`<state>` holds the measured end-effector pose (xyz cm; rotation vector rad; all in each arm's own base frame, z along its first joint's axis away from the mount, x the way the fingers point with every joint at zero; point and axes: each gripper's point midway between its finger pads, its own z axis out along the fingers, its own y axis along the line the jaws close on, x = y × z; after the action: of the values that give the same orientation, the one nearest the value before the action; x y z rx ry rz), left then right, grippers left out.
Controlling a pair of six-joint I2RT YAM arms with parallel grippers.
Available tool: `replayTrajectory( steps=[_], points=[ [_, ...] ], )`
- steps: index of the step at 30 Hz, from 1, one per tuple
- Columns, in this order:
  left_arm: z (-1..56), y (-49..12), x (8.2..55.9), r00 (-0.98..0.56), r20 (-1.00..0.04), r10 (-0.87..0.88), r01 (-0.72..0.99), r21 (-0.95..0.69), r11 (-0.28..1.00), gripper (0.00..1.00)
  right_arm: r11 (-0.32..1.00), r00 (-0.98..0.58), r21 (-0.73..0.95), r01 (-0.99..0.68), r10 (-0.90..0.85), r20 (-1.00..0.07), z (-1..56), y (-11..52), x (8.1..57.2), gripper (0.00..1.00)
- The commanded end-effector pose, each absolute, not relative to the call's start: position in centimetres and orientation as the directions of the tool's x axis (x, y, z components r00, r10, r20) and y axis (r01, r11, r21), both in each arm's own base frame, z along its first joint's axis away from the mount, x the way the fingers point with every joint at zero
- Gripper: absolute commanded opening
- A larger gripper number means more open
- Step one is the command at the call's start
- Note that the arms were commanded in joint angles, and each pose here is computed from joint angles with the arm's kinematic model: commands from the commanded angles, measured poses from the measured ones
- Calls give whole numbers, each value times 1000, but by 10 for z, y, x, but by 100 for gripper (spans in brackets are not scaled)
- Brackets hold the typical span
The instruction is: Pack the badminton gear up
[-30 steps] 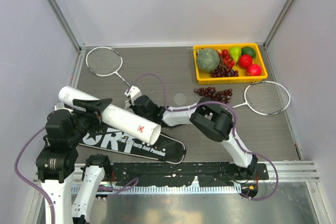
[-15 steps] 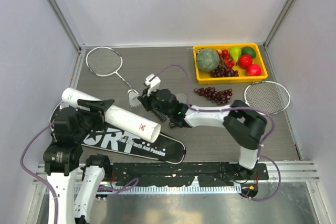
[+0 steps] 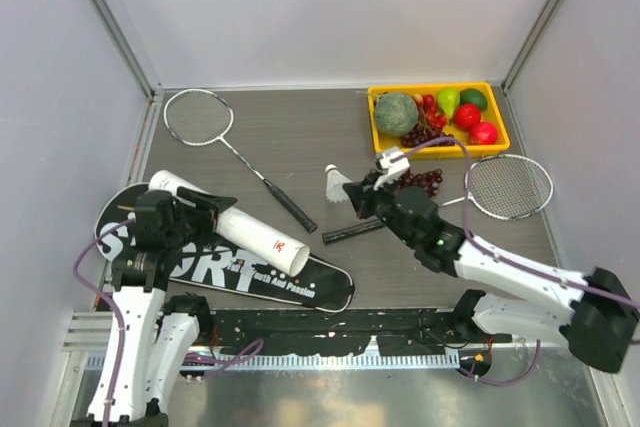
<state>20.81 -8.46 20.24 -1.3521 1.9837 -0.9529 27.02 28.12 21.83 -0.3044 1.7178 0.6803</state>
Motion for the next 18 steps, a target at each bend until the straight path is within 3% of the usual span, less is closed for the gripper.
replayTrajectory(
  steps=[1,9,12,18],
  points=[
    [226,-97,234,-452,-136,-882,-400,-853,337,2,814,-256,294,-501,185,-949,231,238,244,5],
    [226,-103,259,-573,-270,-774,-299,-810,504,1,639,-195,259,-724,170,-966,252,220,175,5],
    [222,-110,265,-604,-250,-757,-283,-820,497,0,475,-218,259,-841,141,-966,247,234,140,5],
    [210,-122,276,-629,-197,-752,-252,-864,436,0,226,-329,334,-915,59,-942,224,261,98,5]
  ],
)
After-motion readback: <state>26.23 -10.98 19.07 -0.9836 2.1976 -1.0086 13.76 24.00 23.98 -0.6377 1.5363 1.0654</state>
